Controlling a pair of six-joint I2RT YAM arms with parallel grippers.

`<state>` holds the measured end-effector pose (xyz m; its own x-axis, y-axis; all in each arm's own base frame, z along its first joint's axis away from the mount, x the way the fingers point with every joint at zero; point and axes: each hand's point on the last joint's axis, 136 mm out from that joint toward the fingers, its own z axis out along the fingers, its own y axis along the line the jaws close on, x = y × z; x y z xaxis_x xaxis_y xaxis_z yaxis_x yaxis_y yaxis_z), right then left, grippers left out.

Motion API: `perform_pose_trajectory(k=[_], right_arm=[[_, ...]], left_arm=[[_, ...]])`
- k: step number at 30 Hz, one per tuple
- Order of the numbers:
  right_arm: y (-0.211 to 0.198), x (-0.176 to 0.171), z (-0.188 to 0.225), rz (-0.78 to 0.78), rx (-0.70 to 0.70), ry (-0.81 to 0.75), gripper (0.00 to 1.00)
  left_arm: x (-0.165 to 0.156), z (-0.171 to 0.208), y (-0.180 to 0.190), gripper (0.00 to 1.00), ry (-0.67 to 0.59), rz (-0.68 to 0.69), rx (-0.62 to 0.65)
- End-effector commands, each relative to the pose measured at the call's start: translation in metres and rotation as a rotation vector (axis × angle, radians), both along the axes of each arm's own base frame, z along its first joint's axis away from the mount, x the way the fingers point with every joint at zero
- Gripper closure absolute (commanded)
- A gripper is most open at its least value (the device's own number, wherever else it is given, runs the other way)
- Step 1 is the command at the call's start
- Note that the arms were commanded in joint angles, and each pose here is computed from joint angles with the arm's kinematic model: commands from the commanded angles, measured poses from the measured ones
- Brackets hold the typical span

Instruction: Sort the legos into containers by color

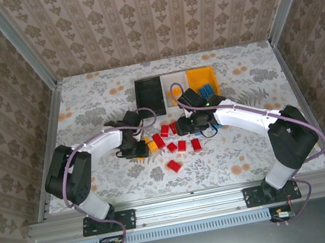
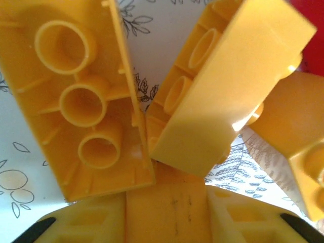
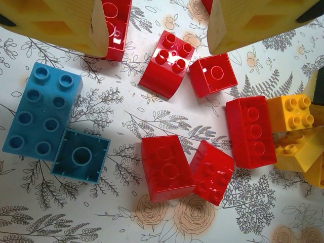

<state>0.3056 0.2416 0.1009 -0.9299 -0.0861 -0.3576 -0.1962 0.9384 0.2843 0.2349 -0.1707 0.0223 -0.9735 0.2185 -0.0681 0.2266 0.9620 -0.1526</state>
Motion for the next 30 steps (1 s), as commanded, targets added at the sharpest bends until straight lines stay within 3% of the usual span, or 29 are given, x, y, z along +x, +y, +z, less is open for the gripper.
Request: perform_pose_trajectory(k=[1, 5, 8, 12, 16, 22, 30], right_arm=[[-0.007, 0.001, 0.021, -0.015, 0.007, -0.042, 0.45], [-0.018, 0.002, 0.032, -0.047, 0.03, -0.063, 0.45], [-0.038, 0.003, 0.042, -0.108, 0.06, -0.093, 0.45], [-0.07, -0.002, 0.05, -0.194, 0.09, -0.13, 0.45], [-0.089, -0.013, 0.047, -0.24, 0.1, -0.133, 0.45], [-0.098, -0.029, 0.046, -0.269, 0.122, -0.14, 0.45], [-0.108, -0.05, 0.034, -0.284, 0.115, -0.117, 0.45]], left_arm=[[-0.003, 0.001, -0.001, 0.72, 0.015, -0.015, 0.007], [-0.005, 0.023, -0.006, 0.75, -0.01, -0.01, -0.043], [0.002, 0.062, -0.02, 0.75, -0.088, -0.008, -0.14], [0.035, 0.131, -0.052, 0.73, -0.255, -0.024, -0.299], [0.076, 0.169, -0.094, 0.73, -0.346, -0.098, -0.37], [0.138, 0.179, -0.159, 0.73, -0.408, -0.196, -0.399], [0.203, 0.154, -0.202, 0.73, -0.454, -0.258, -0.325]])
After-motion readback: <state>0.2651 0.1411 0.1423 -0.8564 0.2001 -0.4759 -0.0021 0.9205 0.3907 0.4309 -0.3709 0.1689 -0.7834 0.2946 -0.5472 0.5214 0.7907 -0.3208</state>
